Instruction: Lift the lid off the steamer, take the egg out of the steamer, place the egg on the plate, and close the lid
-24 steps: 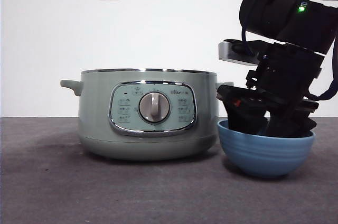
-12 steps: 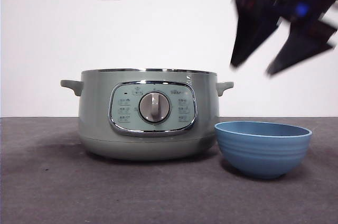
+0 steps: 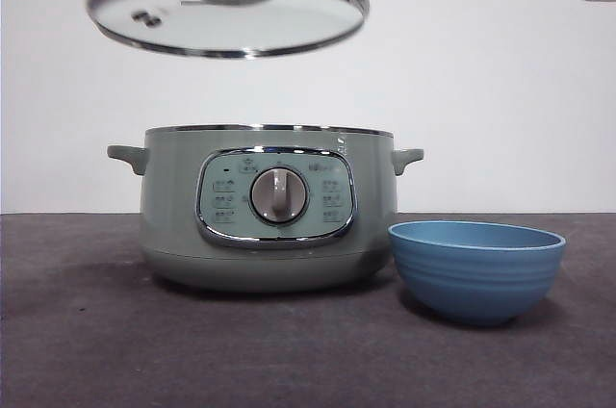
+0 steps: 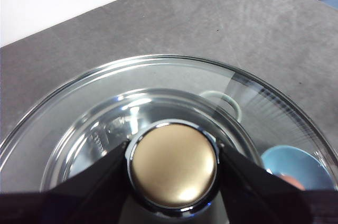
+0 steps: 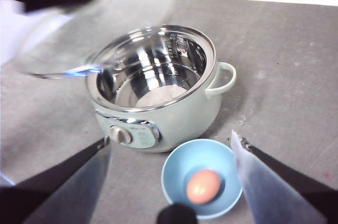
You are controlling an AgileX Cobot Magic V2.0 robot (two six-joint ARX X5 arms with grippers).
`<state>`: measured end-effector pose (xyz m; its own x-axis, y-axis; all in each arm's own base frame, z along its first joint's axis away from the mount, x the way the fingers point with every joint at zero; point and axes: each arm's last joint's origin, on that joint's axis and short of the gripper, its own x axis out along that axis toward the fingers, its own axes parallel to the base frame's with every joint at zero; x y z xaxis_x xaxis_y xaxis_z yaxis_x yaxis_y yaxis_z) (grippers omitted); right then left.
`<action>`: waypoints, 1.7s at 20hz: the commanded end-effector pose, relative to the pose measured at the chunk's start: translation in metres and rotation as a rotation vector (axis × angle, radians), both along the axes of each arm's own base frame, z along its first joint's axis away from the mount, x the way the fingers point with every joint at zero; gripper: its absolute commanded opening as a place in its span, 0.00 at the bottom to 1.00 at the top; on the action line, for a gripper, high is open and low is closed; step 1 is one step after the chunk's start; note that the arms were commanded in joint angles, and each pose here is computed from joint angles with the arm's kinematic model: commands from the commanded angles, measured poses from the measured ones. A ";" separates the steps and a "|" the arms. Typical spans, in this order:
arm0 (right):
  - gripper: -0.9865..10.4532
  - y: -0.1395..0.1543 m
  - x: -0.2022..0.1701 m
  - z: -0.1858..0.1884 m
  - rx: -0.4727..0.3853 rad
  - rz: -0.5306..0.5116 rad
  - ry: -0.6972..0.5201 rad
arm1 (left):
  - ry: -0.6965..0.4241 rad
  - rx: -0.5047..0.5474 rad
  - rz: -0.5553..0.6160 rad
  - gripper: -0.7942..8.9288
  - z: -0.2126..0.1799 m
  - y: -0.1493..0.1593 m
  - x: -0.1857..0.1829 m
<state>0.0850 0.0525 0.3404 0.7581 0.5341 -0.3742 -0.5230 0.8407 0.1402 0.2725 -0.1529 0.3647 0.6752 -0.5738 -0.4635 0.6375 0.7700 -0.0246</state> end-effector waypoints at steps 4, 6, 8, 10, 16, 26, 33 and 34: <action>0.42 -0.003 -0.006 -0.001 0.034 -0.013 0.033 | -0.055 -0.017 -0.008 0.07 -0.017 -0.017 0.029; 0.42 -0.003 -0.006 -0.001 0.039 -0.015 0.037 | -0.043 -0.011 -0.008 0.07 -0.028 -0.022 0.038; 0.42 -0.003 -0.006 -0.001 0.039 -0.015 0.037 | -0.027 -0.002 -0.008 0.07 -0.037 -0.025 0.044; 0.42 -0.003 -0.006 -0.001 0.039 -0.015 0.037 | -0.009 0.008 -0.008 0.07 -0.045 -0.028 0.049; 0.42 -0.003 -0.006 -0.001 0.038 -0.016 0.037 | 0.007 0.020 -0.002 0.07 -0.052 -0.030 0.053; 0.42 -0.003 -0.006 -0.001 0.039 -0.016 0.036 | 0.039 0.047 0.011 0.07 -0.060 -0.031 0.054; 0.42 -0.003 -0.006 -0.001 0.038 -0.016 0.037 | 0.088 0.076 -0.007 0.07 -0.078 -0.043 0.057; 0.42 -0.003 -0.006 -0.001 0.038 -0.016 0.037 | 0.086 0.079 -0.006 0.07 -0.078 -0.045 0.057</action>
